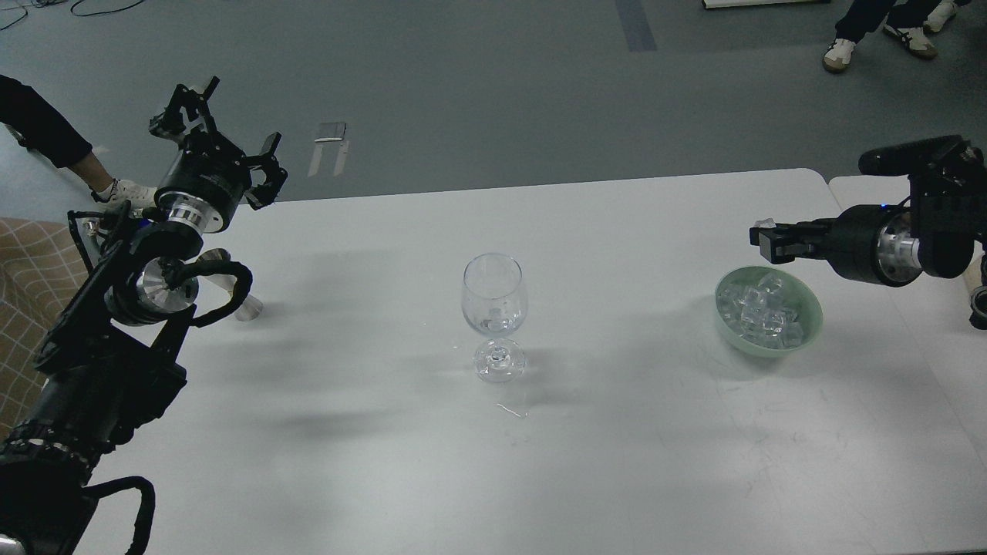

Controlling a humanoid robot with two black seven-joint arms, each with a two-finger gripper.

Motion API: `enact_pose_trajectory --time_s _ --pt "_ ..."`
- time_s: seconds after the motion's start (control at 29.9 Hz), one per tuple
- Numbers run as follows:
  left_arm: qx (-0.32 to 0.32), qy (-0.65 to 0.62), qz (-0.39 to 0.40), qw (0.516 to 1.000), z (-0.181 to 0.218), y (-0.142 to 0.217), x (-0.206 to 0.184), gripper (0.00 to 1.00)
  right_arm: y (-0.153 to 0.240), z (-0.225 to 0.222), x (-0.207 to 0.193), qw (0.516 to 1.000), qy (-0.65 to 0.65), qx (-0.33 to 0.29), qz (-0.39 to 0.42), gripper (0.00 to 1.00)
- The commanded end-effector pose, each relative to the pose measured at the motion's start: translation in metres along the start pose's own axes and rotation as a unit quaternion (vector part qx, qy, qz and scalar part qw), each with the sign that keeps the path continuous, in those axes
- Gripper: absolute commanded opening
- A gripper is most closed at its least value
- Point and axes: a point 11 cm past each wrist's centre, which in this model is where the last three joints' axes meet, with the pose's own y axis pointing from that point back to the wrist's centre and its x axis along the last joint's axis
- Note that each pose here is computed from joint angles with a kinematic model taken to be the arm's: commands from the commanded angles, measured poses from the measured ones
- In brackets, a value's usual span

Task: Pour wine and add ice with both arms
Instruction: 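Lift the right gripper from the bowl and carry it over the wine glass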

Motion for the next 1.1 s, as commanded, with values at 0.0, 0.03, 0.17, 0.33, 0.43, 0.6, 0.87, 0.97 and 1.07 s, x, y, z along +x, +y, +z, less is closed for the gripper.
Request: enact_pose_trajectory --time_s 0.0,0.03,0.17,0.33,0.43,0.6,0.87,0.97,1.07 --pt "-0.001 0.0 0.0 1.0 0.001 0.0 0.0 0.98 0.005 -0.038 0.02 0.998 0.012 0.05 0.03 0.09" --pt "-0.002 -0.001 0.0 1.0 0.002 0.0 0.0 0.98 0.006 -0.042 0.023 0.998 0.014 0.056 0.035 0.09" --pt "-0.001 -0.002 0.001 1.0 0.003 0.0 0.001 0.98 0.008 -0.076 0.039 0.993 0.021 0.102 0.059 0.09" --pt "-0.001 0.0 0.0 1.0 0.001 0.0 0.0 0.98 -0.002 -0.114 0.045 0.986 0.027 0.152 0.066 0.1" --pt "-0.002 -0.001 0.0 1.0 0.003 -0.001 0.0 0.98 -0.007 -0.138 0.049 0.981 0.032 0.181 0.068 0.1" --pt "-0.002 -0.003 0.003 1.0 0.004 0.0 0.002 0.98 -0.014 -0.172 0.049 0.973 0.038 0.219 0.067 0.1" --pt "-0.003 -0.002 0.001 1.0 0.004 0.0 0.001 0.98 -0.024 -0.225 0.049 0.962 0.046 0.261 0.065 0.1" --pt "-0.003 -0.004 0.001 1.0 0.005 0.0 0.002 0.98 -0.026 -0.231 0.048 0.962 0.047 0.262 0.064 0.1" --pt "-0.003 -0.005 0.0 1.0 0.006 0.0 0.003 0.98 -0.026 -0.232 0.047 0.962 0.046 0.261 0.063 0.1"
